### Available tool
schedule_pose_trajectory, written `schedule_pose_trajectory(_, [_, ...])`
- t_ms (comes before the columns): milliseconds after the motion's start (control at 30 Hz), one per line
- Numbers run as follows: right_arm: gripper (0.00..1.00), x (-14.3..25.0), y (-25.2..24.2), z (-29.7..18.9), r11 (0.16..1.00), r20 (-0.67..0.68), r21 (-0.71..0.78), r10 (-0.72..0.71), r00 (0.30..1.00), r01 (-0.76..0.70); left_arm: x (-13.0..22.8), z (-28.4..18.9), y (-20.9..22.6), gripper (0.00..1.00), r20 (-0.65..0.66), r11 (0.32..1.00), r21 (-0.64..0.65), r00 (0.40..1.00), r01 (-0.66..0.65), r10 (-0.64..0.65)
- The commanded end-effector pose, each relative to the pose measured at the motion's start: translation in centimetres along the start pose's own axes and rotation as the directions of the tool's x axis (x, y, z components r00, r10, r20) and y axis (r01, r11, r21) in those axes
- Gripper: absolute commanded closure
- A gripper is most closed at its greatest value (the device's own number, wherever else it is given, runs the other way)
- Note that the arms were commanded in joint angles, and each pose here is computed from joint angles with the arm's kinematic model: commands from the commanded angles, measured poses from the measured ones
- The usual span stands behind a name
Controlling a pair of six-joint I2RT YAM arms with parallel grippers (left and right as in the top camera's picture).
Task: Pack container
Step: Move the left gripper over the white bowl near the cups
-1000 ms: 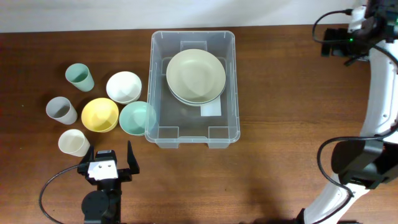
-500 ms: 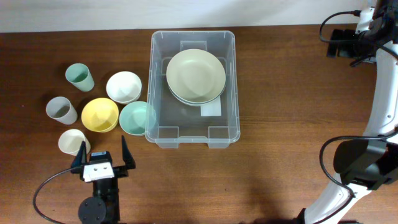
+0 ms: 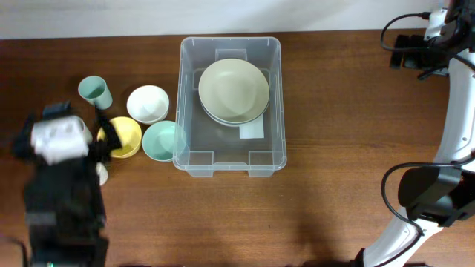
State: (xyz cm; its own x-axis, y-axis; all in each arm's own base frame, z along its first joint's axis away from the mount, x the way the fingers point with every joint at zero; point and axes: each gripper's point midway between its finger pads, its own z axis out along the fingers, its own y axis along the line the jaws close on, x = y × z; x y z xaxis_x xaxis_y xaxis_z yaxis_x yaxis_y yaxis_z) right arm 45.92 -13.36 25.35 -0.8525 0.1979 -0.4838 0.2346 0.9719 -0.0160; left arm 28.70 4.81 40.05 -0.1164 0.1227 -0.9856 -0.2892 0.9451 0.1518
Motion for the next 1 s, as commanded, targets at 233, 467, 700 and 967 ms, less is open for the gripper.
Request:
schedule_pose_trajectory(233, [0.01,-0.4,0.0,-1.2,1.000,0.029,-0.003,0.009,1.000,-0.009,5.0,7.1,-6.5,0.00,-0.219,0.971,0.231,0.969,-0.062,0.114])
schedule_pose_trajectory(467, [0.01,-0.4,0.0,-1.2,1.000,0.029,-0.002,0.009,1.000,-0.009,11.6,10.6,-6.4,0.00,-0.433,0.996,0.089,0.901,0.021,0.020])
schedule_pose_trajectory(700, [0.01,-0.4,0.0,-1.2,1.000,0.029,-0.003,0.009,1.000,-0.009,19.6,14.8,-6.4,0.00,-0.557,0.898,-0.223,0.707,0.380,-0.437])
schedule_pose_trajectory(967, [0.01,-0.4,0.0,-1.2,1.000,0.030,-0.003,0.009,1.000,-0.009,25.0,19.3,-8.5,0.01,-0.631,0.935,-0.086,0.708,0.345,-0.319])
